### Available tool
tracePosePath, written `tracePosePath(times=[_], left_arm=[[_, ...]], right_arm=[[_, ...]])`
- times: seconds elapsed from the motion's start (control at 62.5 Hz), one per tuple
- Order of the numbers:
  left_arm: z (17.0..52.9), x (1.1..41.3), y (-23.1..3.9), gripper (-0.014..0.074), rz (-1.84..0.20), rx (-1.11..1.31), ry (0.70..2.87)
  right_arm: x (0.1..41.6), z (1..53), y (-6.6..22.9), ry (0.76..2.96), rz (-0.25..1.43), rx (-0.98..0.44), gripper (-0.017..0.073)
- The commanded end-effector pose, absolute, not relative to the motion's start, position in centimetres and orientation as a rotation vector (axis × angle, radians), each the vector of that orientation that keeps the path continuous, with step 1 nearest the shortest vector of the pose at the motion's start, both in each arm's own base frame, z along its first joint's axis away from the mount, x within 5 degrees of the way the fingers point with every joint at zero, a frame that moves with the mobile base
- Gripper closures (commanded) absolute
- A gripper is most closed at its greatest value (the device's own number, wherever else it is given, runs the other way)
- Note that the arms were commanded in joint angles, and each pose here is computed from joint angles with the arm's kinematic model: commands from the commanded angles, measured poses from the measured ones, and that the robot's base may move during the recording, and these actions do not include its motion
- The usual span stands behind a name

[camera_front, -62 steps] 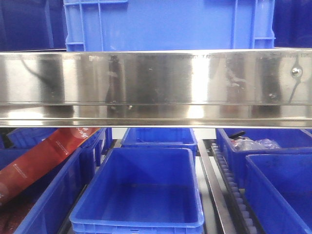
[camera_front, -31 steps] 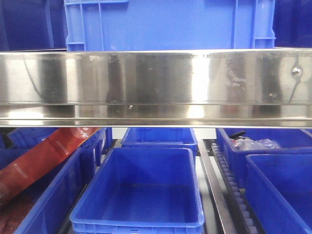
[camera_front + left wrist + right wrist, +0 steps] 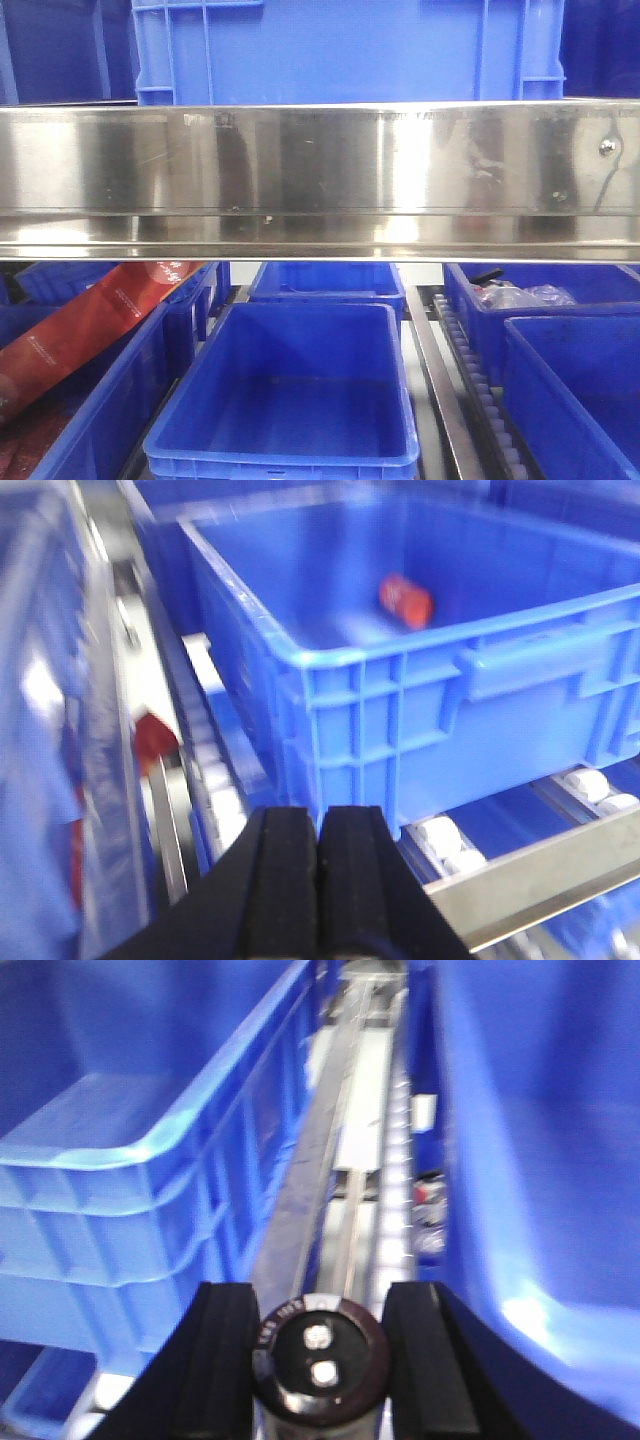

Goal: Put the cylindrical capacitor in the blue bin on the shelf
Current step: 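Lower the left gripper into the blue bin and release the orange capacitor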

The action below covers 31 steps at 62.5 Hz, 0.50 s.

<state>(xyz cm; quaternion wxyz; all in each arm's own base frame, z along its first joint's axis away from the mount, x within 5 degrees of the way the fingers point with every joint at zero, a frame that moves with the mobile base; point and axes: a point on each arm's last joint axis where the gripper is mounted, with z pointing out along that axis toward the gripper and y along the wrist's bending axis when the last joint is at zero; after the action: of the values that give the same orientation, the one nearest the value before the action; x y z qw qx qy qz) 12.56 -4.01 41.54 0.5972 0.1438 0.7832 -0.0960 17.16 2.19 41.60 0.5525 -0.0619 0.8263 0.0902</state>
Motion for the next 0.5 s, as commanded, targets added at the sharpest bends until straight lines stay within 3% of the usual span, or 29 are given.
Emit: tracePosePath(times=[0.0,0.208,0.48], left_arm=[[41.0,10.7,-3.4,0.0705,-0.226,0.307,1.743],[39.4,7.7,-2.8,0.0705,-0.247,0.287,1.725],[39.1,6.5,-2.6,0.0705,-0.260,0.294,1.746]], right_arm=[[17.9,43.0,2.7,1.901,0.223,-0.177,0.0721],[21.5,46.8,4.9,1.825,0.259,-0.290,0.0721],[28.2,49.8,11.4,1.808,0.367,-0.516,0.0721]])
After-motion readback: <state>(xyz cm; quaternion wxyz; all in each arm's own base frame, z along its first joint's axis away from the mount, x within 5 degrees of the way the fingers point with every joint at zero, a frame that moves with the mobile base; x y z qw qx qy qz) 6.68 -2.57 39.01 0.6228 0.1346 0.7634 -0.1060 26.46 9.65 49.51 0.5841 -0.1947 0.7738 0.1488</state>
